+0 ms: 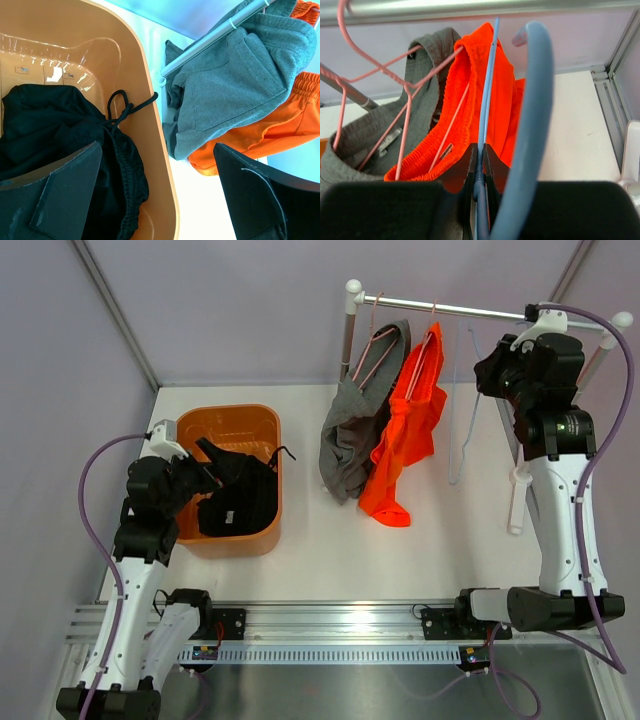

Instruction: Remove the shorts from the hanger

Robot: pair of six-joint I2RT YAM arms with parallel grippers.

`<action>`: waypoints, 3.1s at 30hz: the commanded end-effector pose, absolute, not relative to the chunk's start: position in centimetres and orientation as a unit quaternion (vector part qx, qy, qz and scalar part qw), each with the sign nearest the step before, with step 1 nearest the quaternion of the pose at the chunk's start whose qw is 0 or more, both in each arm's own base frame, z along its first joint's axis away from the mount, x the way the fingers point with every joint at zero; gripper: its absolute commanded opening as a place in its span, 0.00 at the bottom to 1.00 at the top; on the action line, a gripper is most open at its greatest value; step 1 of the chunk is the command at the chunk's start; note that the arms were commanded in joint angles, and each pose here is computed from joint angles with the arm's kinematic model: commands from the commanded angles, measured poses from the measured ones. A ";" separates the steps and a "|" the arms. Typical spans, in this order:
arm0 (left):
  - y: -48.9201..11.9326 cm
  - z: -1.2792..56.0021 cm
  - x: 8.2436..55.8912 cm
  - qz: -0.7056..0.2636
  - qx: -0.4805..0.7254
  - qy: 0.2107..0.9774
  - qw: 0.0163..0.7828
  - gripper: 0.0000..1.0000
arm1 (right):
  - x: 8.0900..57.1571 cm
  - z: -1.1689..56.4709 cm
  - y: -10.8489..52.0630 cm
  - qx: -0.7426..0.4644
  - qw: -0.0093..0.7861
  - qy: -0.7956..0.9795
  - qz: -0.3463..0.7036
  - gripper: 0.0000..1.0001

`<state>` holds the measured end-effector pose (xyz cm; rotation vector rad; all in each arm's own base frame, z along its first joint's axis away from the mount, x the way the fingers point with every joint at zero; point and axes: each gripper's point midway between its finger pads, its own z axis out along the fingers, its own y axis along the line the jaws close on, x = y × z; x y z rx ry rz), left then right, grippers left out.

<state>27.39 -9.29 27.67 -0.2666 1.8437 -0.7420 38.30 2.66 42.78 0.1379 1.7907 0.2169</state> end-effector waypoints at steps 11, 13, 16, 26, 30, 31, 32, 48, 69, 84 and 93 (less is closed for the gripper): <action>-9.6 30.0 27.6 -0.307 -0.066 0.772 0.553 0.99 | 41.4 47.0 0.4 0.118 0.630 0.766 0.058 0.00; -9.6 30.1 27.6 -0.305 -0.065 0.773 0.553 0.99 | 42.1 46.8 0.3 0.123 0.628 0.767 0.056 0.00; -9.6 30.2 27.5 -0.303 -0.063 0.773 0.554 0.99 | 42.9 46.5 0.1 0.129 0.625 0.768 0.052 0.00; -9.4 29.9 27.6 -0.298 -0.064 0.776 0.552 0.99 | 45.9 44.6 -0.8 0.137 0.608 0.782 0.023 0.00; -9.4 29.5 27.7 -0.298 -0.065 0.778 0.549 0.99 | 46.9 42.8 -1.1 0.139 0.592 0.794 0.013 0.00; -9.4 29.3 27.8 -0.297 -0.065 0.779 0.548 0.99 | 46.9 42.6 -1.3 0.143 0.590 0.795 0.009 0.00; -9.5 29.3 27.7 -0.297 -0.064 0.779 0.548 0.99 | 47.1 42.1 -1.5 0.145 0.587 0.796 0.006 0.00; -9.5 28.2 27.8 -0.297 -0.064 0.785 0.541 0.99 | 44.6 38.9 -1.7 0.157 0.571 0.806 0.005 0.00; -9.5 28.0 27.5 -0.294 -0.059 0.785 0.541 0.99 | 35.2 46.4 -2.9 0.184 0.638 0.748 -0.001 0.62; -9.3 28.0 27.4 -0.287 -0.057 0.787 0.544 0.99 | 40.5 46.7 8.3 0.107 0.634 0.763 0.074 0.64; -9.4 27.7 27.6 -0.287 -0.052 0.790 0.539 0.99 | 45.5 44.7 10.8 0.108 0.630 0.766 0.064 0.64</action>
